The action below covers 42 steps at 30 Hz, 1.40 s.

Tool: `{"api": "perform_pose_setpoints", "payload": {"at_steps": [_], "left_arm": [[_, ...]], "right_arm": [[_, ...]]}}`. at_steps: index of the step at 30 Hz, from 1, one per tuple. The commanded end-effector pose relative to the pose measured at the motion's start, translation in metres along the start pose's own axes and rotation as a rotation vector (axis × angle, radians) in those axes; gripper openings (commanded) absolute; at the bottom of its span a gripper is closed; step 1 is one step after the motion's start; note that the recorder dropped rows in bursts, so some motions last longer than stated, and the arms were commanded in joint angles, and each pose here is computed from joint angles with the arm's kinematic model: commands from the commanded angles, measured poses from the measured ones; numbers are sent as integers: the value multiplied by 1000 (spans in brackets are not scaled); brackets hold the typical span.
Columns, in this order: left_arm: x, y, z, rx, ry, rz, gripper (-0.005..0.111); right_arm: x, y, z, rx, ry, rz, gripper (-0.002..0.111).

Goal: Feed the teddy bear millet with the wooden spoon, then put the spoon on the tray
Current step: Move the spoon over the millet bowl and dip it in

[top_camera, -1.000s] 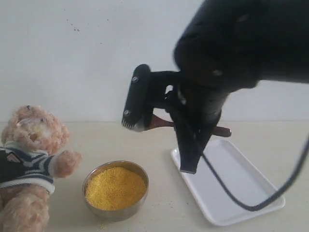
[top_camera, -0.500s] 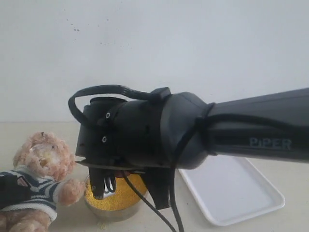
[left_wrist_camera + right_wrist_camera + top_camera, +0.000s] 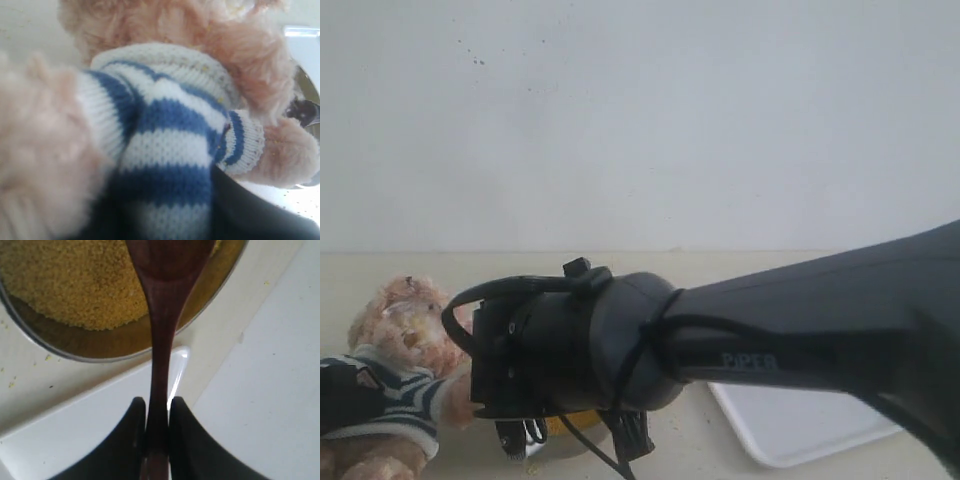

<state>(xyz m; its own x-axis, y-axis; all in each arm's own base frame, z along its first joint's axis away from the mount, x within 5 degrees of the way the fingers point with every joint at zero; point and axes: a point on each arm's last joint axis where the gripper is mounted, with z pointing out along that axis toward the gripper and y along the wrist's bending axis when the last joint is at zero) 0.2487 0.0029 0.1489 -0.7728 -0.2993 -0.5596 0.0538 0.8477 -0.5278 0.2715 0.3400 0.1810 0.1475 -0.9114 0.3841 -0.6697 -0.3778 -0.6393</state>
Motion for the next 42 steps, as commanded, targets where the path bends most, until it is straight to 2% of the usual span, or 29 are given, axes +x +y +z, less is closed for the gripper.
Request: {"api": "perform_pose_setpoints", "payload": {"at_steps": [1,9,15,24,31,42], "left_arm": [[-2,-2,0,28,-14,-7,4],[-2,-2,0,28,-14,-7,4],[-2,-2,0,28,-14,-7,4],[-2,-3,0,29,-14,-7,4],[-2,-2,0,21,-14,-7,4],[-2,-1,0,14,-14,-1,4]], "right_arm": [[-6,-1,7,4,23,32,0],[-12,-6,4,-26,-29,114,0],[-15,1,5,-133,-79,133,0],[2,-1,20,-217,-50,235,0],[8,2,29,-335,-86,286,0],[17,-13,13,-285,-141,309,0]]}}
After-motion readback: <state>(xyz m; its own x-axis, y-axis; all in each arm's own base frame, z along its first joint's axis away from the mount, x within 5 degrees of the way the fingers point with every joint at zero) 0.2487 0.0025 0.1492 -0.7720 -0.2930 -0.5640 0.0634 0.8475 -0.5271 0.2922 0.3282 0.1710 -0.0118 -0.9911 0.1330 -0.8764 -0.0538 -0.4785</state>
